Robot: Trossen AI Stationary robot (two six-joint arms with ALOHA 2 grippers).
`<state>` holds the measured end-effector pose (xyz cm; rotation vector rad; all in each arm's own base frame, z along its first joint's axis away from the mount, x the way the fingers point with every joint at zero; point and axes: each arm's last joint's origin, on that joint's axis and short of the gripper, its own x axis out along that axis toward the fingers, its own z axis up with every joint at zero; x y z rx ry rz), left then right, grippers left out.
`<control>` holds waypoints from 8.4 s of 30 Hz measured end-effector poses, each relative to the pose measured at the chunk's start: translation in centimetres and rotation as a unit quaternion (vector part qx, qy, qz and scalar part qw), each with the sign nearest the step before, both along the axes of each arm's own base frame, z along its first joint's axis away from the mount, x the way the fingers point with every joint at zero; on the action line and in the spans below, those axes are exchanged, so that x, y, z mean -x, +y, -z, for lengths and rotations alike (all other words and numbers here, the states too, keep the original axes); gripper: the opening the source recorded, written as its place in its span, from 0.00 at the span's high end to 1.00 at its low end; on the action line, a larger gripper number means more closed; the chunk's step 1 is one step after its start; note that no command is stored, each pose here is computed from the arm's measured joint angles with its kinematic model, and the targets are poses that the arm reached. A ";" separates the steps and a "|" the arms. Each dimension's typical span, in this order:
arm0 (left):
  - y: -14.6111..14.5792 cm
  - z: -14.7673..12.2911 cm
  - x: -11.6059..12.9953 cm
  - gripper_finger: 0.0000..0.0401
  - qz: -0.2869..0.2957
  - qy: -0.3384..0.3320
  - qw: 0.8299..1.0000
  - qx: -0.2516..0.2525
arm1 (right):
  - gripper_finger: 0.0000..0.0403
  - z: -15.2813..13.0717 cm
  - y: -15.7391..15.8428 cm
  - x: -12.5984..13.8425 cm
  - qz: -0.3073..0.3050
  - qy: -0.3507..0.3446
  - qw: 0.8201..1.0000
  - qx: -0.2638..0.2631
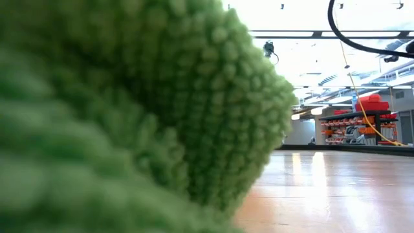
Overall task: Fold microfiber towels
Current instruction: Adjust the folded pink towel in the transparent bin, then fold the orange towel
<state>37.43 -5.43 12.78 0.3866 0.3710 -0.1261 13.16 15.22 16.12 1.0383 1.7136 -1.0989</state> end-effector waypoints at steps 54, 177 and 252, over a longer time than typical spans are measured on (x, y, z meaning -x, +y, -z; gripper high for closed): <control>-0.2 0.1 0.1 0.97 0.001 0.008 1.000 0.003 | 0.98 -15.7 -0.2 -5.1 -0.123 -0.432 0.885 0.126; -0.1 0.4 0.2 0.94 0.019 0.019 0.999 -0.043 | 0.62 -7.9 -1.4 -3.9 -0.167 -0.224 0.959 0.052; -7.8 -7.8 5.9 0.67 0.027 0.354 0.918 0.175 | 0.62 -6.3 -6.6 -12.7 -0.550 -0.469 0.616 0.314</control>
